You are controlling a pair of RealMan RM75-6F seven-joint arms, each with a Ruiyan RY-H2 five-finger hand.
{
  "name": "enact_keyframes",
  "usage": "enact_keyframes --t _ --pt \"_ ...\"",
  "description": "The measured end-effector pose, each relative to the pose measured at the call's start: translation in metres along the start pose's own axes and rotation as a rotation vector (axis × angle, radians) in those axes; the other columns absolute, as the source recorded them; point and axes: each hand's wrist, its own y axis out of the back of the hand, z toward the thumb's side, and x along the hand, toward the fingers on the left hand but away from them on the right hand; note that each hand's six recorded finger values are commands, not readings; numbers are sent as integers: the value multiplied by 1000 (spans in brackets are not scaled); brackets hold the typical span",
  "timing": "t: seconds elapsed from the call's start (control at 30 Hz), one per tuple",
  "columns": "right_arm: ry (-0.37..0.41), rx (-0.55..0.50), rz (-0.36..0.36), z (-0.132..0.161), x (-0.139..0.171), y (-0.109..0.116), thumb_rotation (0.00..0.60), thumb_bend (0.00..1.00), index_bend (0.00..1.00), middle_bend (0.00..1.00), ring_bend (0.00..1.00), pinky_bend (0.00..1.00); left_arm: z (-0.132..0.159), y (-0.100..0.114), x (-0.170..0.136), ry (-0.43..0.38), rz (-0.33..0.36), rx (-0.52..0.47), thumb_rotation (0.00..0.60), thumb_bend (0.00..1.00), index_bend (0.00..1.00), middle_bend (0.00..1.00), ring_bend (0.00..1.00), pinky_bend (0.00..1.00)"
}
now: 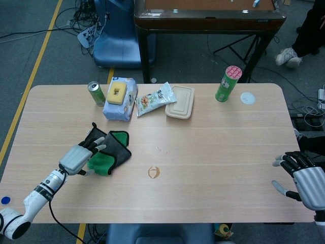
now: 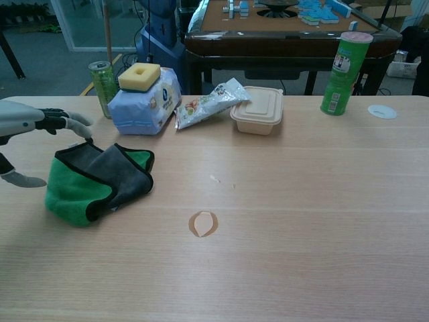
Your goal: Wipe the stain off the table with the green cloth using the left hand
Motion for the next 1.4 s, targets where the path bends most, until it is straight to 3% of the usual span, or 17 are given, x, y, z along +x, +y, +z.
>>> enact_keyframes --t 0.3,0.57,1.1,1.27,1.4 --pt "-11 0 2 -4 2 0 600 296 400 352 231 198 -8 -16 38 30 -51 93 600 193 45 0 6 167" --pt "-21 1 6 -7 2 -1 600 296 401 352 231 198 -13 -27 58 34 -80 168 600 193 41 0 5 167" --pt "-38 2 17 -10 2 -2 600 296 400 352 231 198 6 -47 90 -23 -152 295 600 193 44 0 0 165" --pt "-48 0 15 -13 4 -2 600 296 400 352 231 197 6 -52 94 -22 -172 311 600 193 131 0 6 165" --pt "-51 1 16 -14 5 -2 600 296 400 352 231 198 3 -56 93 -15 -186 316 600 191 219 3 71 199"
